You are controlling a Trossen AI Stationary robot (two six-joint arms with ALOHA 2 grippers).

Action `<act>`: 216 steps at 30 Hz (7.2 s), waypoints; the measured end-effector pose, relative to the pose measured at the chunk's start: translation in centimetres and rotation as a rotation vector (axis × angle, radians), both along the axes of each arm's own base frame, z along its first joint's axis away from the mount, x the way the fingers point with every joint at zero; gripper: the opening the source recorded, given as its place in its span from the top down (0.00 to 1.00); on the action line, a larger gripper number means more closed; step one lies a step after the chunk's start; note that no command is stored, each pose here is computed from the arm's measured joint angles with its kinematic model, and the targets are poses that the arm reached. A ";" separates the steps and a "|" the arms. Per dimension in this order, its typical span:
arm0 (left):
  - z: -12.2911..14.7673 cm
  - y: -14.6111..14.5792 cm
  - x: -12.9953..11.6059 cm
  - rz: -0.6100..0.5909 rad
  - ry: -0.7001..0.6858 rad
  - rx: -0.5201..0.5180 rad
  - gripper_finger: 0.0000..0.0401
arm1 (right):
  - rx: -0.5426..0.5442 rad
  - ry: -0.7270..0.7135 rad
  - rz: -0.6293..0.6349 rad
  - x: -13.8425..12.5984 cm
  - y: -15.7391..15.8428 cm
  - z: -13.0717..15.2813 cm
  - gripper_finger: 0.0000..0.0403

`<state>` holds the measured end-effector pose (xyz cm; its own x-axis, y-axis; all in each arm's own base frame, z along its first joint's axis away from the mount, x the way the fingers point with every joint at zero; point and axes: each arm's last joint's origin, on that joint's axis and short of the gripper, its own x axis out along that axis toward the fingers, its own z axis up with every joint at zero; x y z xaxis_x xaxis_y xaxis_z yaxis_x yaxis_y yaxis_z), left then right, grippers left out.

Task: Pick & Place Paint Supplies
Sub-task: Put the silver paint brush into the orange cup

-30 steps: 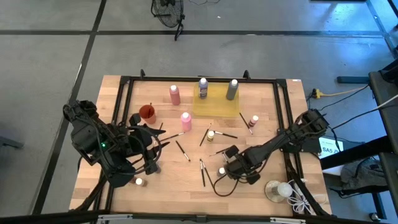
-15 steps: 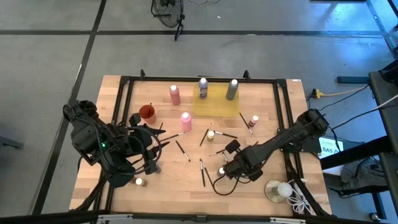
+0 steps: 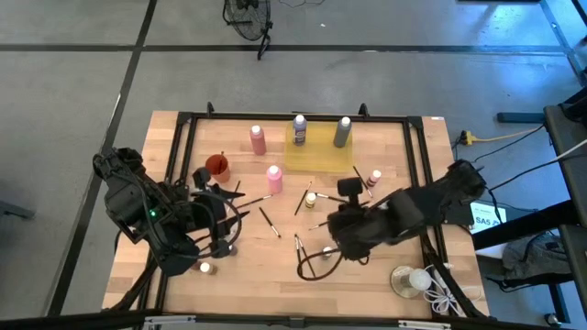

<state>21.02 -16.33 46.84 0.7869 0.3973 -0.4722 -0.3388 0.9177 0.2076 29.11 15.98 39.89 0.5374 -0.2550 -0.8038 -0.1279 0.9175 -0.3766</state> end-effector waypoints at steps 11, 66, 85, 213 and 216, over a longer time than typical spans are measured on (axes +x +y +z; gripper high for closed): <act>2.6 -0.1 0.4 -0.177 -0.112 -0.015 0.57 | 0.240 -0.692 0.139 -0.4 2.0 11.1 1.00; 4.1 1.1 9.6 -0.400 -0.356 0.102 0.57 | 0.208 -0.946 0.306 0.9 2.6 13.5 1.00; 4.2 0.9 9.6 -0.431 -0.360 0.097 0.95 | 0.223 -0.934 0.292 0.8 2.6 13.4 0.98; -26.8 14.2 -10.1 0.741 -0.522 0.028 0.94 | 0.344 -0.536 0.205 4.0 -8.1 10.0 0.69; -26.8 14.2 -10.1 0.745 -0.512 0.015 0.94 | 0.344 -0.535 0.205 4.0 -8.1 10.0 0.69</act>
